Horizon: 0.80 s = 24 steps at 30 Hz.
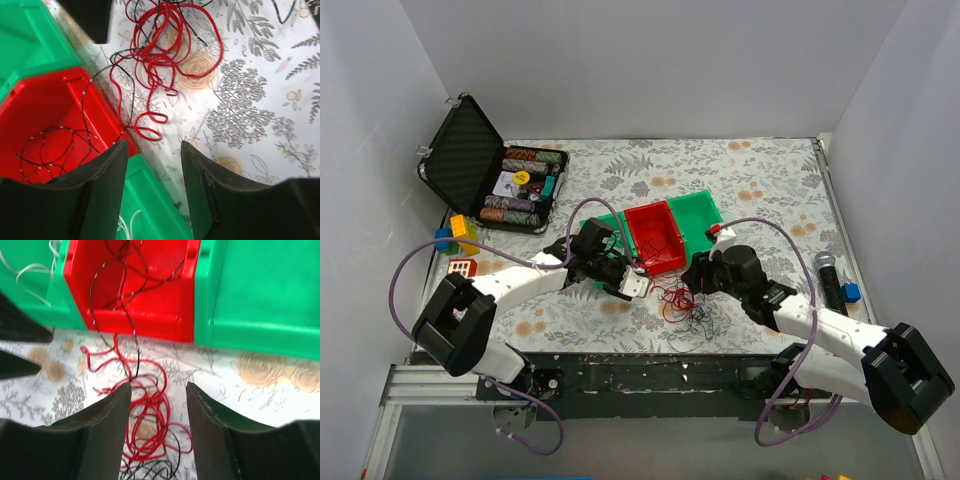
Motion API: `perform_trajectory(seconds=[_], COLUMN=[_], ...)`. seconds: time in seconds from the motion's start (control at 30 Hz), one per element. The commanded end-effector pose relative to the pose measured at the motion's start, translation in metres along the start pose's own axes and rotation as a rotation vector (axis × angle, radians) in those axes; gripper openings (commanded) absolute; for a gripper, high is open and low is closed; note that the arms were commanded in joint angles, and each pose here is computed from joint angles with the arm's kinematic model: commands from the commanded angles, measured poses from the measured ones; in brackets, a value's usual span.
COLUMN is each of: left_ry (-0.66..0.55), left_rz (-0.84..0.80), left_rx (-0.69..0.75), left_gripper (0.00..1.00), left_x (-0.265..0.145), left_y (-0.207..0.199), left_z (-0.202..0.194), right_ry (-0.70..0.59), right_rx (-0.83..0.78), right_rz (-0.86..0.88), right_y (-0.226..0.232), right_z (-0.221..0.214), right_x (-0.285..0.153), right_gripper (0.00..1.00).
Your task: Untangle the cables
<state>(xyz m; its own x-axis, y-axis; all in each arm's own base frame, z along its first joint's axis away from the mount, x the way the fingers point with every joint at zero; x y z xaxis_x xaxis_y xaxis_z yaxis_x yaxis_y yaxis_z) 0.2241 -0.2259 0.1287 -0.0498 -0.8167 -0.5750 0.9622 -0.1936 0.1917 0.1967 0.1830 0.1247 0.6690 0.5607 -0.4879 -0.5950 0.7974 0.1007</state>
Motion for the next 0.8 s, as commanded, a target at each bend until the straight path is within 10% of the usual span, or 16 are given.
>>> perform_trajectory(seconds=[0.0,0.77], left_ry=[-0.036,0.087], left_rz=[0.079,0.29], left_rx=[0.159,0.186], left_gripper=[0.45,0.4], left_x=[0.009,0.017], left_y=[0.019,0.08], left_z=[0.011,-0.001], right_ry=[-0.105,0.269], right_rx=[0.013,-0.046], right_rz=[0.109,0.16], right_y=[0.01,0.018], right_z=[0.002,-0.059], right_x=[-0.01,-0.012], right_gripper=[0.58,0.05])
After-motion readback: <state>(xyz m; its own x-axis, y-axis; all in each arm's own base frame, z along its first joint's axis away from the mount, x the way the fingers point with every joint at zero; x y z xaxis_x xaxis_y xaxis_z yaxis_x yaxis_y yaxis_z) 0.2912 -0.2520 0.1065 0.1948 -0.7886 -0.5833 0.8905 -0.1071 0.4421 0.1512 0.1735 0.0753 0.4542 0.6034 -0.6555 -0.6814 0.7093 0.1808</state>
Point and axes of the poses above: each gripper's point midway between its finger pads, its own x axis out along the fingers, its own y axis along the line the jaws close on, z = x × y, the point moved 7 cm from there along -x, back along the fingers, and after that the axes turned 14 degrees about -x, right-handed, at the moved point
